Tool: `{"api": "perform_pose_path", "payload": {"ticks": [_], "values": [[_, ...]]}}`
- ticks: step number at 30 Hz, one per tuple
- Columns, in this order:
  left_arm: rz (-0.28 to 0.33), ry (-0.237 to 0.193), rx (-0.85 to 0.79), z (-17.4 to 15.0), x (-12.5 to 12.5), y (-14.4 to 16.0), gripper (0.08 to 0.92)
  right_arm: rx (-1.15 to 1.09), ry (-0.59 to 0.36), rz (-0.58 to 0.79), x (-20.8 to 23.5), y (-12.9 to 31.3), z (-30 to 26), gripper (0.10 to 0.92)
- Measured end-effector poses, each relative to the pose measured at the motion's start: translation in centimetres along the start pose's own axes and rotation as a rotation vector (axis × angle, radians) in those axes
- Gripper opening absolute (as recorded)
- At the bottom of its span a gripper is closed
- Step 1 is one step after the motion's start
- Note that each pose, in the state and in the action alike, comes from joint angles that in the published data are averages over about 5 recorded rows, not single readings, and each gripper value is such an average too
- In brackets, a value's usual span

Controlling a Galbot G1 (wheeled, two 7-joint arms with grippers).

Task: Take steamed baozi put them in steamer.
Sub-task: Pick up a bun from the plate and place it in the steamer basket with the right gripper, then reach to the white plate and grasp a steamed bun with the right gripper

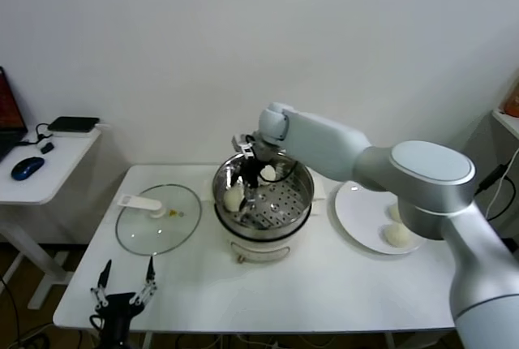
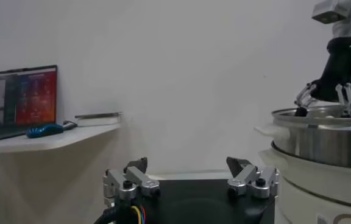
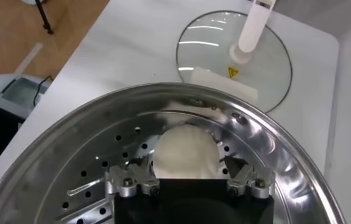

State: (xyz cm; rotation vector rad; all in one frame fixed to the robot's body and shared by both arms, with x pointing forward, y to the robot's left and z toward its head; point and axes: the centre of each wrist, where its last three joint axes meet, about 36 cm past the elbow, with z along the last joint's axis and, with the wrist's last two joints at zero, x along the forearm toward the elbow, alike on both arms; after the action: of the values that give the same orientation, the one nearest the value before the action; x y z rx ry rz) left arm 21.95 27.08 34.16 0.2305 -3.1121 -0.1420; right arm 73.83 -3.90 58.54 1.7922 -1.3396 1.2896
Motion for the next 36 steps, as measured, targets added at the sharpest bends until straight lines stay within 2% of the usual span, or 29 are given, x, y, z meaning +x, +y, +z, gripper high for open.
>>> {"api": "perform_pose_path", "payload": {"ticks": [6, 14, 24, 30, 36], "values": [[0.0, 0.0, 0.001, 0.0, -0.1, 0.0, 0.823, 0.031, 0.013, 0.004, 3.8, 0.2, 0.7, 0.823], [0.008, 0.004, 0.004, -0.1, -0.4, -0.4, 0.823, 0.065, 0.061, 0.032, 12.6, 2.0, 3.4, 0.823], [0.022, -0.003, 0.007, -0.5, -1.6, -0.7, 0.823, 0.006, 0.144, 0.081, 21.5, 7.4, 12.7, 0.823], [0.03, -0.003, 0.0, -0.5, -1.8, -0.7, 0.823, -0.05, 0.208, 0.089, 23.6, 11.6, 19.2, 0.823], [0.029, -0.003, -0.003, -0.7, -1.7, -0.6, 0.823, -0.111, 0.254, 0.065, 22.5, 15.4, 24.8, 0.823]]}}
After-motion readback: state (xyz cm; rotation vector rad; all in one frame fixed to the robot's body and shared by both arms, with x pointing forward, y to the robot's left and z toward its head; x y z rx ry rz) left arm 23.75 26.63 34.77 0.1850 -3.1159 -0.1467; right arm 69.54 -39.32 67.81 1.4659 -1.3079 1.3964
